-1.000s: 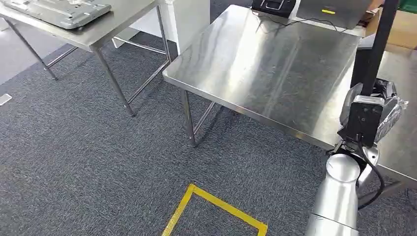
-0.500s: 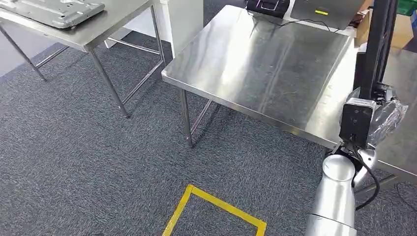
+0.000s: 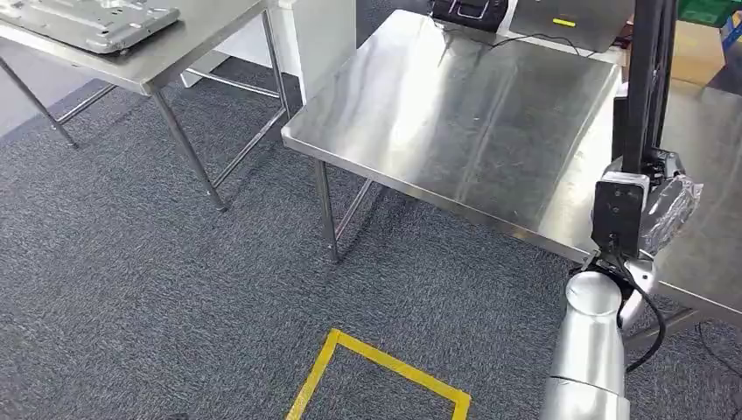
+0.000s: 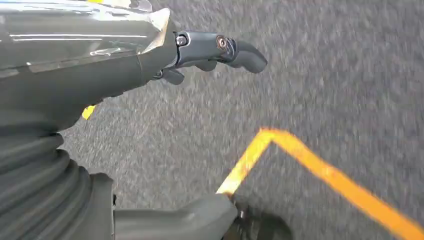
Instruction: Take the parts from the cabinet and place them on the table.
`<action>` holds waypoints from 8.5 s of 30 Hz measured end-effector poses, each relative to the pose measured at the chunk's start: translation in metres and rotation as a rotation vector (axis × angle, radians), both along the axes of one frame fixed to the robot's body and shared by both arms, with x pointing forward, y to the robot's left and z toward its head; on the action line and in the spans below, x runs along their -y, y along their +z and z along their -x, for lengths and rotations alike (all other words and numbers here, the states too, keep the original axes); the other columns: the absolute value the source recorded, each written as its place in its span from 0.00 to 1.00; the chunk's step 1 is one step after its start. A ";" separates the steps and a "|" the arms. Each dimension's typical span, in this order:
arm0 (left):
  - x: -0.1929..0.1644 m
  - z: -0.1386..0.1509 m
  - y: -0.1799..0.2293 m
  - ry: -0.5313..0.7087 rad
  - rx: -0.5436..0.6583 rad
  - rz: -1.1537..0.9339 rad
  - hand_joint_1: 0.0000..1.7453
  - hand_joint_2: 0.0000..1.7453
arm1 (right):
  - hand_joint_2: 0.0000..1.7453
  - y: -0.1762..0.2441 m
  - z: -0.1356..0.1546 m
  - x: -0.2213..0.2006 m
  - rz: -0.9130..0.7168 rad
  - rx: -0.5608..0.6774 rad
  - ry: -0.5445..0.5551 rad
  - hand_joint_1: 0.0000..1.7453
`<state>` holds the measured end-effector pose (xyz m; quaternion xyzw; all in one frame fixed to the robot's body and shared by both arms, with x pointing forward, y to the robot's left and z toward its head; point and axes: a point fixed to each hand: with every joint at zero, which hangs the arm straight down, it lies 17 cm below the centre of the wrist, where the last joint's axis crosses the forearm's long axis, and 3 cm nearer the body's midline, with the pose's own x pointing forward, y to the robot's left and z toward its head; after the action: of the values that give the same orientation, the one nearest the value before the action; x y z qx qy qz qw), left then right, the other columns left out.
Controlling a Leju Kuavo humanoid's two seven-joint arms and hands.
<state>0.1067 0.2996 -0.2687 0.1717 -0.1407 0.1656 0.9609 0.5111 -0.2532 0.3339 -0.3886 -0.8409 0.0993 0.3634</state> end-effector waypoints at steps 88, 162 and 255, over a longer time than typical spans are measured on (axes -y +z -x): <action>0.012 -0.016 0.004 -0.046 0.069 0.013 0.00 1.00 | 1.00 -0.202 -0.072 0.116 0.548 -0.767 -0.436 1.00; 0.012 0.014 0.000 0.244 0.008 0.020 0.00 0.00 | 0.00 -0.021 0.136 -0.136 -0.182 0.140 0.511 0.00; 0.036 -0.011 0.003 0.094 0.058 0.073 0.00 0.00 | 0.00 -0.116 0.129 -0.098 -0.216 -0.140 0.422 0.00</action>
<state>0.1175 0.2637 -0.2654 0.1379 -0.1542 0.2206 0.9532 0.3818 -0.1553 0.2178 -0.1554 -0.8820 0.1093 0.4312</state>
